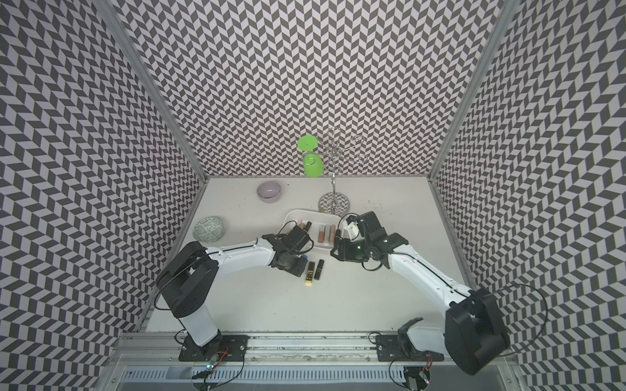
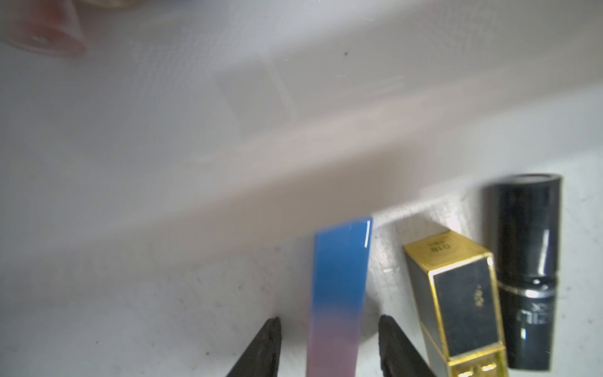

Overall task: Put the lipstick into the storage box
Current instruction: Pick up the lipstick at the center of the board.

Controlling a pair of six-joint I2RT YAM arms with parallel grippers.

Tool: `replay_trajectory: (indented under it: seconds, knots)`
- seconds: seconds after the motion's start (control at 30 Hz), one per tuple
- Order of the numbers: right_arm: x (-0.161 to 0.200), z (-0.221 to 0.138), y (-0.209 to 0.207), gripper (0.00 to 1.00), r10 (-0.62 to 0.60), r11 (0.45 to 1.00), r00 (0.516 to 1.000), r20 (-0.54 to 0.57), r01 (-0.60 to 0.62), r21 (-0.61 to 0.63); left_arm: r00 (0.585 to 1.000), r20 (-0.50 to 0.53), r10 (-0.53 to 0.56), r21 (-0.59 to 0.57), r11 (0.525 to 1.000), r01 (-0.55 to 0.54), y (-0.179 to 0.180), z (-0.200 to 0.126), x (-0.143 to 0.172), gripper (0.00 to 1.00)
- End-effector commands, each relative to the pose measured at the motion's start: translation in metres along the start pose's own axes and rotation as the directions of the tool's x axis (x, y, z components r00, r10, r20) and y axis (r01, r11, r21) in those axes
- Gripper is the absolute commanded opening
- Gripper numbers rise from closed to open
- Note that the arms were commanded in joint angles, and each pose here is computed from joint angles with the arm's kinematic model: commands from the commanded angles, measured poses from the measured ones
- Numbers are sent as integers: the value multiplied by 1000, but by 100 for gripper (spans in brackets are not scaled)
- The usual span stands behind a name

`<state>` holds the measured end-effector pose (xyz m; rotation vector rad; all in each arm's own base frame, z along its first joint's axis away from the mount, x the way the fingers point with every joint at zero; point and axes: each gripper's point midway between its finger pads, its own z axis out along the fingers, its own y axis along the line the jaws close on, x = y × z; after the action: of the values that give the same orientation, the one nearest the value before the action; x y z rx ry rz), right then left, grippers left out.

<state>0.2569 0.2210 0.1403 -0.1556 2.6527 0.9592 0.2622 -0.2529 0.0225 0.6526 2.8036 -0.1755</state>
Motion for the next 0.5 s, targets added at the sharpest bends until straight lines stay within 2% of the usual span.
replay_trajectory:
  seconds: [0.0, 0.17, 0.33, 0.47]
  knots:
    - [-11, -1, 9, 48, -31, 999, 999, 33, 31, -22, 999, -46, 4, 26, 1000, -3, -2, 10, 9, 44]
    - [-13, 0, 11, 48, -31, 999, 999, 31, 32, -28, 999, -50, -3, 52, 999, 6, -4, 5, 14, 28]
    - [-17, 1, 15, 48, -35, 998, 999, 33, 36, -50, 999, -50, -18, 65, 998, 21, -2, -5, 24, 22]
    - [-20, 5, 30, 48, -29, 991, 999, 24, 32, -133, 998, -34, -56, 83, 995, 58, 3, -20, 30, 21]
